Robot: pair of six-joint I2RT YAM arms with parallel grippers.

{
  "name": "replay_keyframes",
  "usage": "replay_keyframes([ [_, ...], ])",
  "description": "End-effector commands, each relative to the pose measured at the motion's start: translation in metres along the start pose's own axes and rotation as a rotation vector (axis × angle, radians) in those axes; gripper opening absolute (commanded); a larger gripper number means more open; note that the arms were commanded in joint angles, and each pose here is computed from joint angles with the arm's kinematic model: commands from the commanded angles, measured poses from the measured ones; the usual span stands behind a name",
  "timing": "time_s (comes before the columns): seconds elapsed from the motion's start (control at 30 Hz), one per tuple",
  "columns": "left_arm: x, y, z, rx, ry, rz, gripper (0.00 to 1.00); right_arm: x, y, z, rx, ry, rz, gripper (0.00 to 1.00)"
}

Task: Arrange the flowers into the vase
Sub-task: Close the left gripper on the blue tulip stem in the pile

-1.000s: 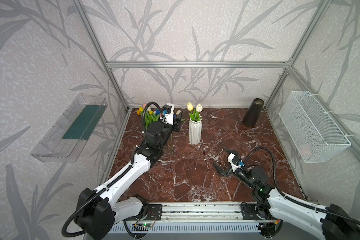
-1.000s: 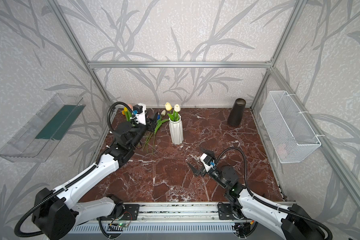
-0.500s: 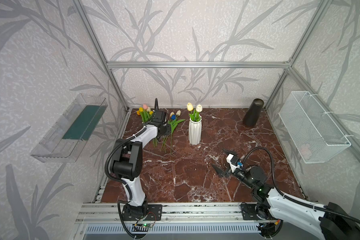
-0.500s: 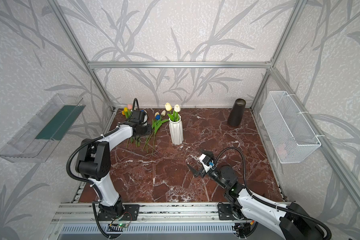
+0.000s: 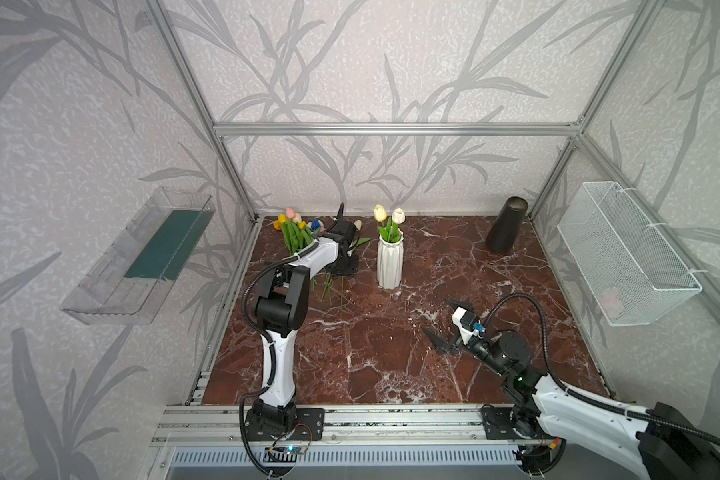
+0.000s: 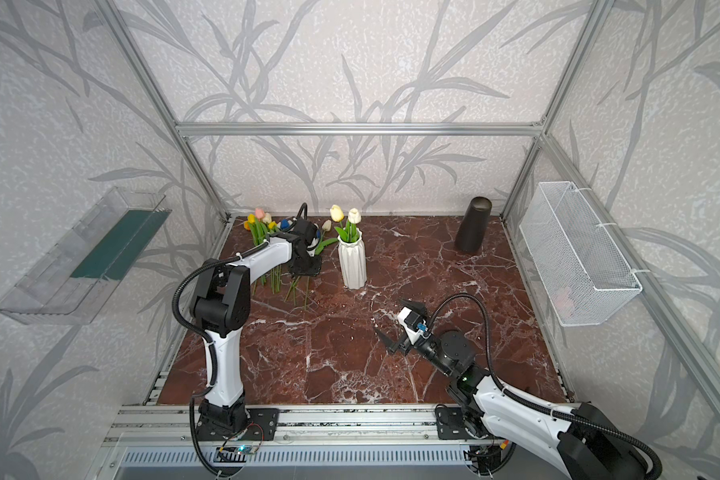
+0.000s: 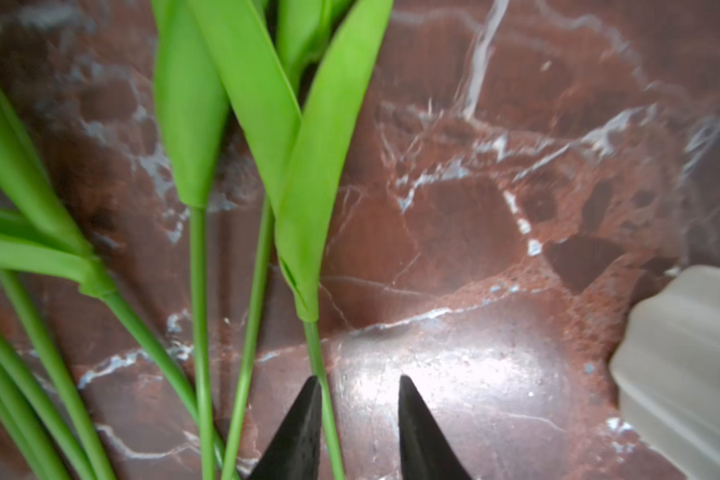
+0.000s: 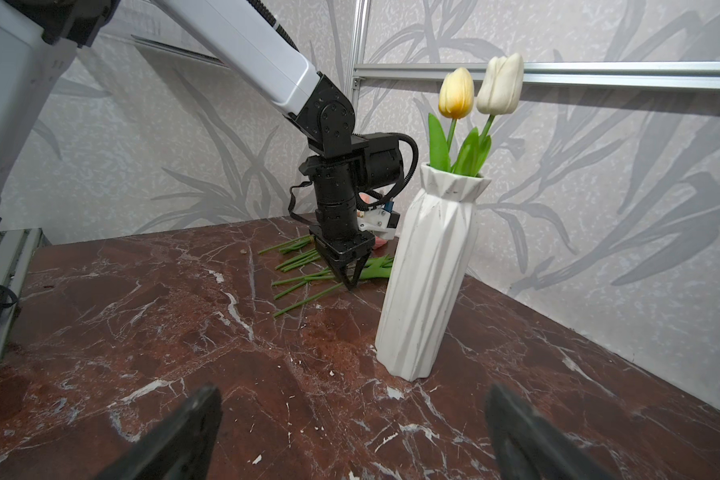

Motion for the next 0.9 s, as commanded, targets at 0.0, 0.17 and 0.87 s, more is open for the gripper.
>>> replay_keyframes([
  [0.0, 0.005, 0.009, 0.000, -0.062, 0.050, -0.016, 0.33, -0.017, 0.002, 0.001, -0.006, -0.062, -0.015, 0.99],
  [0.17, 0.007, 0.014, 0.002, -0.113, 0.074, -0.016, 0.32, -0.018, 0.003, -0.001, -0.007, -0.065, -0.016, 0.99],
  [0.87, -0.007, 0.006, 0.013, -0.075, 0.043, 0.009, 0.04, -0.019, 0.002, -0.002, -0.003, -0.069, -0.017, 0.99],
])
Point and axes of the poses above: each gripper's point midway between its finger pads, its own z axis out along the fingers, its own y axis along the line the jaws close on, x = y × z, the point moved 3 cm from there along -z, back along the fingers, and after that the axes turned 13 degrees about z, right-handed, at the moved point
